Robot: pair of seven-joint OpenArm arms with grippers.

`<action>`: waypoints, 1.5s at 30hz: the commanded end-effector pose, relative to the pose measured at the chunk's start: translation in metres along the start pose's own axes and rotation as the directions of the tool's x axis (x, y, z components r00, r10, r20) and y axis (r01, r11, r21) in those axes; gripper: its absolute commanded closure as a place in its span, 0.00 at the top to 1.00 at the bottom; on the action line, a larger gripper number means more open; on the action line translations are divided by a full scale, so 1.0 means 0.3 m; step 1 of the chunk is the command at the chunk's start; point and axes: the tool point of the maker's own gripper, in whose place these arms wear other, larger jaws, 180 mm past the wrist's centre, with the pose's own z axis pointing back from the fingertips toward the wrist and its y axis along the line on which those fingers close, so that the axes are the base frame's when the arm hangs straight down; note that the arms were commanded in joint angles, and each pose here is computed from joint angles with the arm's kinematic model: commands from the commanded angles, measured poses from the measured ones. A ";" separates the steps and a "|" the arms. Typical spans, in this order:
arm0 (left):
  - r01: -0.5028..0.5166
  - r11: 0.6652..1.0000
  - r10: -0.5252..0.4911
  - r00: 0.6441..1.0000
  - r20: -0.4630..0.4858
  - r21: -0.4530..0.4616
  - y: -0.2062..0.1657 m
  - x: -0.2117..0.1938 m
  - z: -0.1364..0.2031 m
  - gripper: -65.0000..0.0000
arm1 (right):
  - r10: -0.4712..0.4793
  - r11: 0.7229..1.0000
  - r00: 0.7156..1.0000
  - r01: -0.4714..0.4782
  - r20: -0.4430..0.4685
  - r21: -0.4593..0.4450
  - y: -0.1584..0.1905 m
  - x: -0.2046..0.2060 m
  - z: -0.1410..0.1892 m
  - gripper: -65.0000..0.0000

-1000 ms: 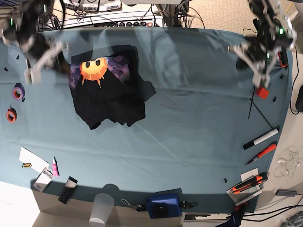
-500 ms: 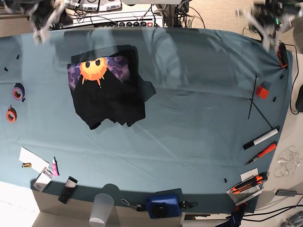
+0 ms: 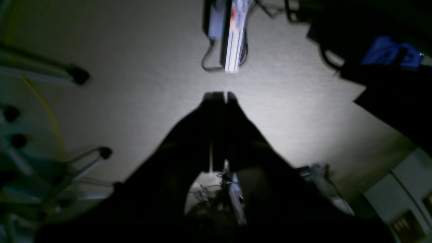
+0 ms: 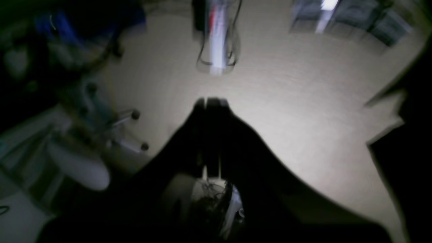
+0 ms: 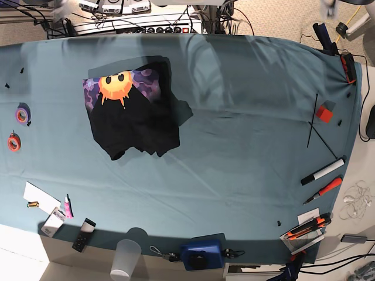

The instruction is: Layout the t-shirt on the table in an organized manner, then fold the t-shirt properly

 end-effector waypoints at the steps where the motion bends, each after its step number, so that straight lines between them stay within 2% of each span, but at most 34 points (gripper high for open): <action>1: -0.021 1.000 0.021 0.999 -0.033 0.003 0.018 -0.045 -0.004 0.00 | 0.001 1.000 0.998 0.000 -0.058 0.014 -0.005 -0.048 -0.012 0.00; 5: -0.128 0.992 0.127 0.990 -0.065 -0.012 0.058 -0.120 -0.087 0.00 | 0.033 0.999 0.964 -0.028 -0.265 0.024 -0.037 -0.177 -0.102 0.00; 8: -0.175 0.984 0.175 0.977 -0.120 0.014 0.099 -0.167 -0.164 0.00 | 0.065 0.998 0.935 -0.066 -0.349 0.009 -0.067 -0.198 -0.161 0.00; 14: -0.251 0.968 0.253 0.957 -0.141 0.030 0.138 -0.184 -0.325 0.00 | 0.089 0.994 0.911 -0.106 -0.403 -0.018 -0.122 -0.169 -0.284 0.00; 18: -0.255 0.966 0.259 0.960 -0.109 0.051 0.160 -0.159 -0.425 0.00 | 0.106 0.991 0.911 -0.130 -0.398 -0.035 -0.156 -0.137 -0.374 0.00; 20: -0.251 0.966 0.256 0.961 -0.109 0.054 0.159 -0.148 -0.469 0.00 | 0.123 0.989 0.902 -0.148 -0.413 -0.029 -0.163 -0.130 -0.416 0.00; 25: -0.276 0.961 0.277 0.958 -0.072 0.029 0.128 -0.108 -0.569 0.00 | 0.209 0.972 0.876 -0.236 -0.434 -0.009 -0.186 -0.106 -0.508 0.00; 27: -0.303 0.953 0.304 0.951 -0.053 0.019 0.104 -0.110 -0.607 0.00 | 0.263 0.955 0.862 -0.296 -0.432 -0.009 -0.206 -0.087 -0.536 0.00; 33: -0.291 0.949 0.287 0.957 0.046 0.119 0.064 -0.155 -0.699 0.00 | 0.435 0.875 0.801 -0.483 -0.412 -0.015 -0.250 0.011 -0.597 0.00; 36: -0.300 0.945 0.290 0.953 0.089 0.129 0.040 -0.157 -0.715 0.00 | 0.474 0.843 0.793 -0.534 -0.383 -0.064 -0.263 0.064 -0.632 0.00; 37: -0.303 0.944 0.293 0.951 0.095 0.127 0.032 -0.155 -0.718 0.00 | 0.491 0.824 0.788 -0.558 -0.371 -0.094 -0.275 0.082 -0.642 0.00; 38: -0.305 0.945 0.294 0.950 0.102 0.121 0.024 -0.150 -0.721 0.00 | 0.510 0.800 0.780 -0.585 -0.363 -0.134 -0.293 0.096 -0.649 0.00; 40: -0.306 0.945 0.294 0.950 0.107 0.116 0.016 -0.139 -0.725 0.00 | 0.566 0.731 0.753 -0.647 -0.337 -0.217 -0.325 0.128 -0.662 0.00; 42: -0.310 0.944 0.298 0.948 0.112 0.110 0.006 -0.128 -0.729 0.00 | 0.634 0.641 0.696 -0.717 -0.337 -0.273 -0.353 0.142 -0.667 0.00; 44: -0.340 0.936 0.327 0.936 0.130 0.095 -0.006 -0.112 -0.734 0.00 | 0.695 0.550 0.625 -0.781 -0.356 -0.295 -0.373 0.137 -0.670 0.00; 45: -0.354 0.931 0.340 0.930 0.140 0.086 -0.013 -0.102 -0.736 0.00 | 0.717 0.517 0.595 -0.804 -0.364 -0.295 -0.377 0.129 -0.672 0.00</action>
